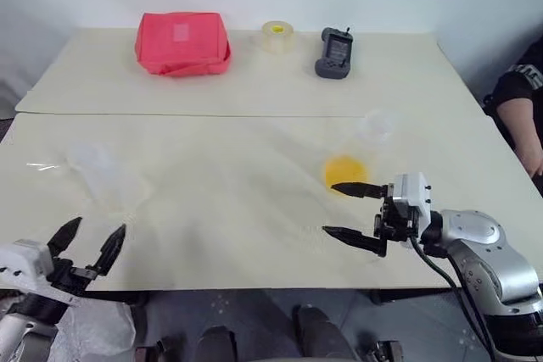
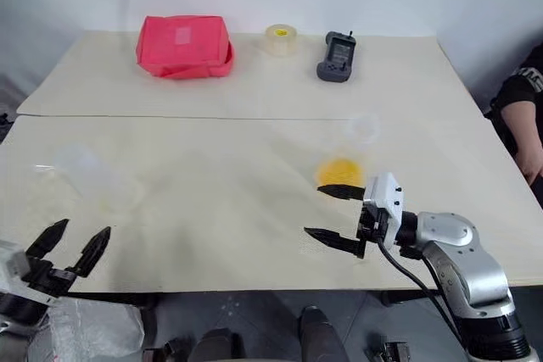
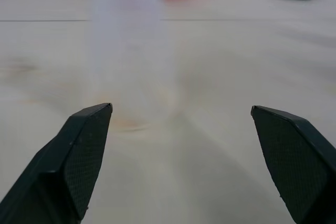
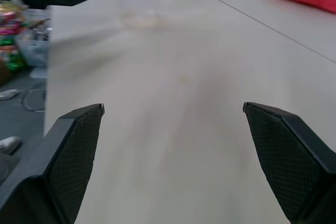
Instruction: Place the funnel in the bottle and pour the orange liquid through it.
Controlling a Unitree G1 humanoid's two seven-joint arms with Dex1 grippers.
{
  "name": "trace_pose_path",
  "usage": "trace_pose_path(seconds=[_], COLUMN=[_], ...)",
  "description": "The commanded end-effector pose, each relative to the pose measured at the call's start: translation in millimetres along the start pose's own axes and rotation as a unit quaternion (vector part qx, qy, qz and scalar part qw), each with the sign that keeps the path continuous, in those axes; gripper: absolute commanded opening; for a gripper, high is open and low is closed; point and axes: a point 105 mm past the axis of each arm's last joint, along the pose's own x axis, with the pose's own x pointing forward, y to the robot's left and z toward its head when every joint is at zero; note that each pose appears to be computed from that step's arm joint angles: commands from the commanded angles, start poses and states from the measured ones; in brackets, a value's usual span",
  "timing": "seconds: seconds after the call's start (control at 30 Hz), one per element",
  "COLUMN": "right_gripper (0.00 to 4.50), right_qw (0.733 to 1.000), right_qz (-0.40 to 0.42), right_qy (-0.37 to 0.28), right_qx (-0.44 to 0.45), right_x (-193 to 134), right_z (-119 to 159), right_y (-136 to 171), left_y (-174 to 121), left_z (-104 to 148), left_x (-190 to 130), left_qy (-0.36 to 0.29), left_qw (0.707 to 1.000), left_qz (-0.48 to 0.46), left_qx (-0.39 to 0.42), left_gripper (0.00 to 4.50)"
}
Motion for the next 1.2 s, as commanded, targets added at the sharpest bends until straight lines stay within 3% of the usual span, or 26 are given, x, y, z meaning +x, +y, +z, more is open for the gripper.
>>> trace_pose_path(seconds=[0.03, 0.5, 0.97, 1.07, 1.2], right_gripper=[4.45, 4.45, 4.45, 4.5, 4.5], right_qw=[0.999, 0.999, 0.999, 0.999, 0.999], right_qz=[0.016, 0.018, -0.001, -0.004, -0.007], right_qy=[-0.022, -0.026, -0.029, -0.031, -0.031], right_qx=[-0.019, -0.017, -0.019, -0.019, -0.019], right_x=[9.1, 13.8, 11.9, 11.3, 9.8], right_z=[12.2, 8.4, 5.6, 4.9, 3.7], right_y=[-3.9, 1.7, 0.8, 0.4, -1.1], left_y=[16.3, 4.9, 10.0, 7.3, 7.0], left_z=[26.1, 34.3, 55.5, 54.0, 55.8], left_x=[8.8, 53.6, 73.6, 75.2, 76.8], left_qy=[-0.039, -0.05, -0.079, -0.069, -0.069], left_qw=[0.998, 0.999, 0.996, 0.997, 0.997], left_qz=[0.052, 0.004, -0.01, -0.017, -0.02], left_qx=[0.008, 0.019, 0.038, 0.028, 0.031], left_gripper=[4.5, 4.5, 4.5, 3.87, 2.66])
